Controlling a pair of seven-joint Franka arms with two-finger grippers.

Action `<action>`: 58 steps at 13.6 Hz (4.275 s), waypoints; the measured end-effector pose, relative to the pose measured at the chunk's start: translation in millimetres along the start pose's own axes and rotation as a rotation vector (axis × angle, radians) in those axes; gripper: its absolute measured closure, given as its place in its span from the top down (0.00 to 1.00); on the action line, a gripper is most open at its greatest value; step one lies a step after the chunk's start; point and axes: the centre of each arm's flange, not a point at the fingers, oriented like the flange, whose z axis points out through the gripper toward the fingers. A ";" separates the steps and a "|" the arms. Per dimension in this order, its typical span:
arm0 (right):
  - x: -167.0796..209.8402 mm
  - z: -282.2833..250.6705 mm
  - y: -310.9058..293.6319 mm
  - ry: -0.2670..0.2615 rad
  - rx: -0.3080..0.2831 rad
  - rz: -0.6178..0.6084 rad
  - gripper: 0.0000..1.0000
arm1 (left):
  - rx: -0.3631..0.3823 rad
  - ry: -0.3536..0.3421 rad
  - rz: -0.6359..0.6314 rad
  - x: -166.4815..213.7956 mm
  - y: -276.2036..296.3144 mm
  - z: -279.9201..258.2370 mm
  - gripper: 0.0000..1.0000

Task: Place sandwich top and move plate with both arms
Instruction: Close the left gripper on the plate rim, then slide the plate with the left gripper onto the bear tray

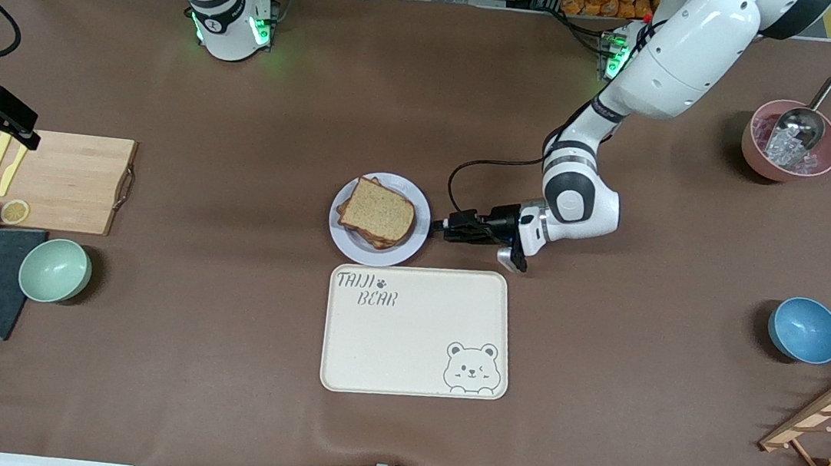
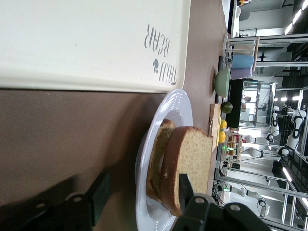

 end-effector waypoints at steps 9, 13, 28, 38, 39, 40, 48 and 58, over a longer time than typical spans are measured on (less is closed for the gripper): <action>1.2 5.1 -3.3 -0.010 0.001 -0.005 1.00 | 0.017 -0.036 0.044 -14.2 -4.8 24.8 0.40; 1.6 7.3 -5.0 -0.014 0.001 -0.008 1.00 | 0.014 -0.028 0.104 -15.0 -9.3 26.8 0.26; 2.1 9.1 -5.5 -0.017 0.002 -0.009 1.00 | -0.058 0.026 0.115 -3.9 20.7 41.3 0.05; 2.0 10.1 -6.4 -0.022 0.002 -0.011 1.00 | -0.114 0.105 0.134 16.1 63.8 28.8 0.05; 2.1 10.4 -6.4 -0.023 0.002 -0.011 1.00 | -0.124 0.117 0.137 20.0 70.4 23.6 0.05; 2.1 10.6 -6.4 -0.024 0.002 -0.011 1.00 | -0.138 0.133 0.132 25.5 76.5 16.4 0.05; 2.1 10.9 -6.8 -0.025 0.002 -0.012 1.00 | -0.187 0.281 0.083 85.4 71.2 -53.7 0.05; 2.5 13.9 -7.0 -0.033 0.003 -0.012 1.00 | -0.179 0.376 -0.012 139.8 -15.7 -63.5 0.05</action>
